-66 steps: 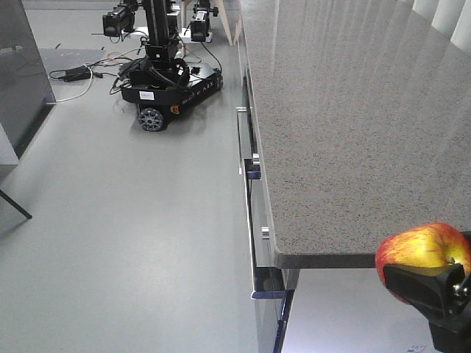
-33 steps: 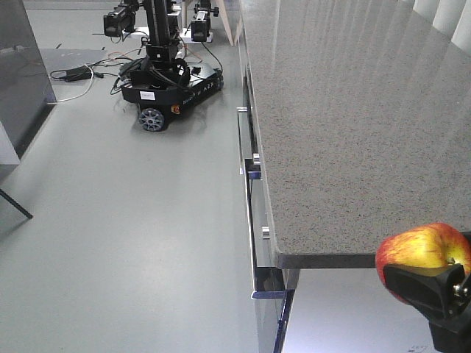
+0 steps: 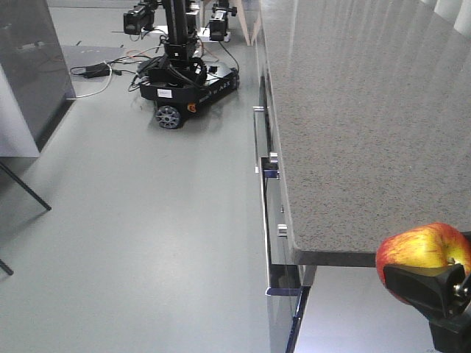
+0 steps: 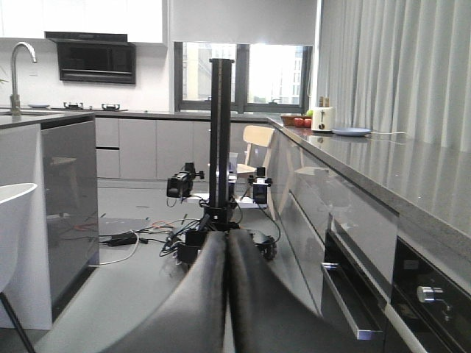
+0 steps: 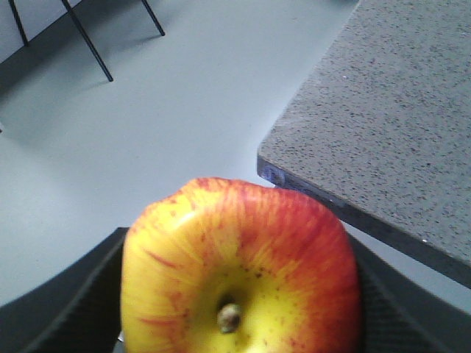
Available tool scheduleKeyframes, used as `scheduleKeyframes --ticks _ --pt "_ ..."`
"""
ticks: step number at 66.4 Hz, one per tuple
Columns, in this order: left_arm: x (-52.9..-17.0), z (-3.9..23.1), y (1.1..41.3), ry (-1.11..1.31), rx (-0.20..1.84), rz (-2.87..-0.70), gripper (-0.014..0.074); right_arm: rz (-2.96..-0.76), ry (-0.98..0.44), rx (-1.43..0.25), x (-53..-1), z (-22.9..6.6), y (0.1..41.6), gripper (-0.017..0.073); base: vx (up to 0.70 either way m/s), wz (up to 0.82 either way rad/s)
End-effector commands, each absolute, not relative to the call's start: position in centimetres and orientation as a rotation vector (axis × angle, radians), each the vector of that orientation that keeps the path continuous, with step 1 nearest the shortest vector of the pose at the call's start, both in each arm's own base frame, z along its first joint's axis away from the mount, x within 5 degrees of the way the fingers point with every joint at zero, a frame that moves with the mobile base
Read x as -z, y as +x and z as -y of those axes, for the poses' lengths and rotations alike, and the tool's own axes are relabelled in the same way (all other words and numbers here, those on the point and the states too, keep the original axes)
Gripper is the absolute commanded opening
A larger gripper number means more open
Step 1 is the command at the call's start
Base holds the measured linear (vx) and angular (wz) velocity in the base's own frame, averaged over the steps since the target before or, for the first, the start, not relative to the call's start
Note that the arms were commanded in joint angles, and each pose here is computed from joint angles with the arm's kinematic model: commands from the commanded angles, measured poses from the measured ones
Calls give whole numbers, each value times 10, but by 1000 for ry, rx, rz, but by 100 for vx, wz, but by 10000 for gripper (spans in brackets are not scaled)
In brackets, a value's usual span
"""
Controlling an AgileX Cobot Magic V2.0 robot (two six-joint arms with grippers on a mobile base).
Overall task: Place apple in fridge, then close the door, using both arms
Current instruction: 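Drive the base away from the counter holding the apple in the right gripper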
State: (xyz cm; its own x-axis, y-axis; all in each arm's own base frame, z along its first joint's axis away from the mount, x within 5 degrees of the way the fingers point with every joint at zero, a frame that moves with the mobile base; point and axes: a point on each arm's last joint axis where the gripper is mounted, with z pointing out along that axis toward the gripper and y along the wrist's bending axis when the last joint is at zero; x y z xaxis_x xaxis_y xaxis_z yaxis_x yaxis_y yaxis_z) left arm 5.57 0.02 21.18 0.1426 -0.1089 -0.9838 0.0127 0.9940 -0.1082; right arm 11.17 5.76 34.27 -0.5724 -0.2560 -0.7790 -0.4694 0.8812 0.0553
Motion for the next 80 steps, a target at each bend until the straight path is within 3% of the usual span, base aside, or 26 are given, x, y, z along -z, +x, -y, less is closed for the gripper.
scheduleKeyframes --ticks 1,47,80 --pt "-210 0 55 -81 98 -1366 -6 -2112 -489 -343 -357 -58 114 194 -4 17" --pt "-210 0 55 -81 98 -1366 -6 -2110 -488 -344 -357 -58 113 194 -1 13" --pt "-210 0 55 -81 98 -1366 -6 -2110 -488 -344 -357 -58 113 194 4 36"
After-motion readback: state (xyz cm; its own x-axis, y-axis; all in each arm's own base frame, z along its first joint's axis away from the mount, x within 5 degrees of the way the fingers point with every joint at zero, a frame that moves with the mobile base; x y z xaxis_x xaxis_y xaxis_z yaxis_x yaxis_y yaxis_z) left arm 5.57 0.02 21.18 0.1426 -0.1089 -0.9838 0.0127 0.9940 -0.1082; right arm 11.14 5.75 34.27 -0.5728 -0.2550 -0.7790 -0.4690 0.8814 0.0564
